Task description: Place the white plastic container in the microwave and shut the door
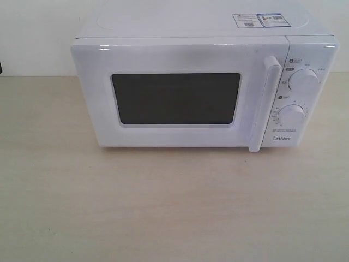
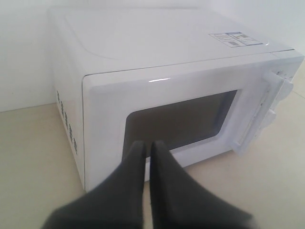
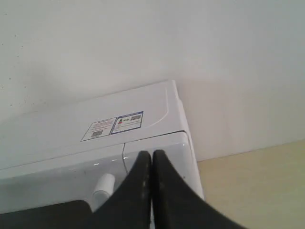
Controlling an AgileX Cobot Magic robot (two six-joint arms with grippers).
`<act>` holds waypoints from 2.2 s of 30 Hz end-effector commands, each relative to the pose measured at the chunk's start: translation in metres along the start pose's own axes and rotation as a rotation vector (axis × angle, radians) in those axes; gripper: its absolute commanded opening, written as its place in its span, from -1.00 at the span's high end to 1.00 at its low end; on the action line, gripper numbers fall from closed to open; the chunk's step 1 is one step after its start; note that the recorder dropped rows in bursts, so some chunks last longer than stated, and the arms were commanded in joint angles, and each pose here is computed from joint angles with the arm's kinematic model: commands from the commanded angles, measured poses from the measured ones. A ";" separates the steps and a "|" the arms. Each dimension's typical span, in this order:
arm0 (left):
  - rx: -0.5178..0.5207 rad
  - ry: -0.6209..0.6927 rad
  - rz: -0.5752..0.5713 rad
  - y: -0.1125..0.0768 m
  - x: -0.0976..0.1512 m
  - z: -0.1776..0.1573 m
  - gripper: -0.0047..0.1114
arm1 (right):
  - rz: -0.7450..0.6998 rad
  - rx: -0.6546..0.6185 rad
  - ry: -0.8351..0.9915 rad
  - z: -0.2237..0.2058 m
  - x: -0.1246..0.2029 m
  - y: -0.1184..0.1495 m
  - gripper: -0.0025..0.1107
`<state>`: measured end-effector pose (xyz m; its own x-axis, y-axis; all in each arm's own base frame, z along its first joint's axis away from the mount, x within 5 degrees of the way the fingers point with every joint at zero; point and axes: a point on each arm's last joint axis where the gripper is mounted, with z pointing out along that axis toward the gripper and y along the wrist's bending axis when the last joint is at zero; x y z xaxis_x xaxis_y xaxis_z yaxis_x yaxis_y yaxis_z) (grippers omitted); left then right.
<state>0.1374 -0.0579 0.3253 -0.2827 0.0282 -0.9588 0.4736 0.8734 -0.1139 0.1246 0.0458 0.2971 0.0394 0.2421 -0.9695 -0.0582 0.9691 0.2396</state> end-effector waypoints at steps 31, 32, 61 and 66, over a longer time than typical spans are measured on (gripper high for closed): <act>-0.009 -0.014 -0.010 0.000 0.000 -0.001 0.84 | -0.300 -0.220 -0.110 -0.061 -0.026 -0.019 0.96; -0.009 -0.014 -0.010 0.000 0.000 -0.001 0.84 | -0.324 -0.234 -0.101 -0.061 -0.025 -0.018 0.96; -0.009 -0.014 -0.010 0.000 0.000 -0.001 0.84 | -0.318 -0.179 -0.049 -0.088 -0.017 -0.029 0.96; -0.009 -0.014 -0.010 0.000 0.000 -0.001 0.84 | -0.347 -0.175 -0.055 -0.096 -0.009 -0.033 0.96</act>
<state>0.1377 -0.0576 0.3256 -0.2791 0.0262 -0.9599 0.4695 0.8757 -0.1127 0.0324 0.0084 0.3007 0.1448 -0.0614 -0.9876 -0.2119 0.9730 -0.0915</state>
